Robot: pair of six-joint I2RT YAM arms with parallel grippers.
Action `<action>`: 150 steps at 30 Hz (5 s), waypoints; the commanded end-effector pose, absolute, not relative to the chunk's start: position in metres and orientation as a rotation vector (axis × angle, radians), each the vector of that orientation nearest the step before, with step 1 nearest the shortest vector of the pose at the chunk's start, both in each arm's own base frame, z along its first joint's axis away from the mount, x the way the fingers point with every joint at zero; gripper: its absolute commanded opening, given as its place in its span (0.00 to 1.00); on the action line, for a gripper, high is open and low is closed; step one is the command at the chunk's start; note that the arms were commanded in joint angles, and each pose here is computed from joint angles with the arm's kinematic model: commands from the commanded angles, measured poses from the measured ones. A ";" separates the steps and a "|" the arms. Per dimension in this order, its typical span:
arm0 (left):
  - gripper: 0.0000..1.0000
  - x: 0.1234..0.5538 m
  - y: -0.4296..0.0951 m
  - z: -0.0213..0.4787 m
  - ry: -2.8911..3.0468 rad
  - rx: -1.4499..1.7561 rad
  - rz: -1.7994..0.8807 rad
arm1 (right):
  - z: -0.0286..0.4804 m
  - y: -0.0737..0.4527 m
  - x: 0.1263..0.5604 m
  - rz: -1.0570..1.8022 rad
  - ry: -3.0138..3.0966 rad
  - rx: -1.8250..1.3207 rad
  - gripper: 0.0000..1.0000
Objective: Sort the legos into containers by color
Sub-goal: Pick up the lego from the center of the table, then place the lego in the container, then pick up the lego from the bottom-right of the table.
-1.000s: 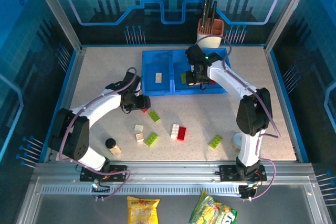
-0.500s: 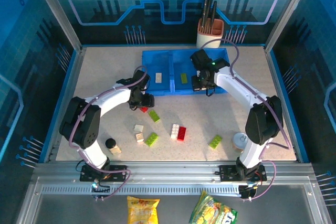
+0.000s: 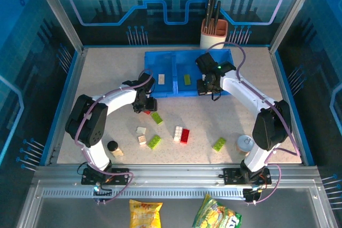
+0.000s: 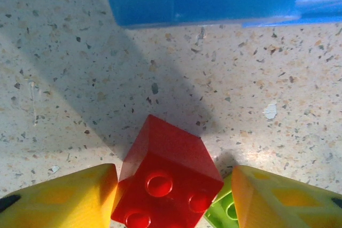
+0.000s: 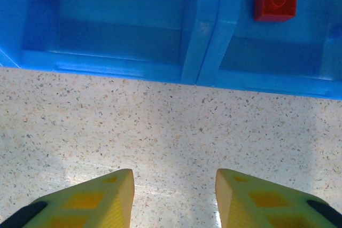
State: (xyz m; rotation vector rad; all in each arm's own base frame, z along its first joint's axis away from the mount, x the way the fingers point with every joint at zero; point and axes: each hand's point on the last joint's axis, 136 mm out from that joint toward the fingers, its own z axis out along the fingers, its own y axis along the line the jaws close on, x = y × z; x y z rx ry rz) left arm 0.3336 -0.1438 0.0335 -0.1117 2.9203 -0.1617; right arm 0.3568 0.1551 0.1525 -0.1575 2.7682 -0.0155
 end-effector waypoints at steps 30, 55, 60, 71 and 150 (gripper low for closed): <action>0.34 0.340 -0.159 0.105 2.809 -0.080 -0.283 | 0.174 0.159 0.342 0.056 2.696 -0.167 0.44; 0.34 0.389 -0.306 0.195 2.568 0.263 -0.541 | 0.219 0.064 0.290 -0.171 2.591 0.007 0.43; 0.35 0.406 -0.348 0.208 2.473 0.360 -0.489 | 0.226 0.047 0.276 -0.186 2.573 0.045 0.43; 0.35 0.435 -0.425 0.212 2.271 0.452 -0.461 | 0.240 0.024 0.261 -0.215 2.551 0.098 0.43; 0.49 0.403 -0.328 0.184 2.344 0.269 -0.356 | 0.137 0.079 0.206 0.025 2.806 0.414 0.47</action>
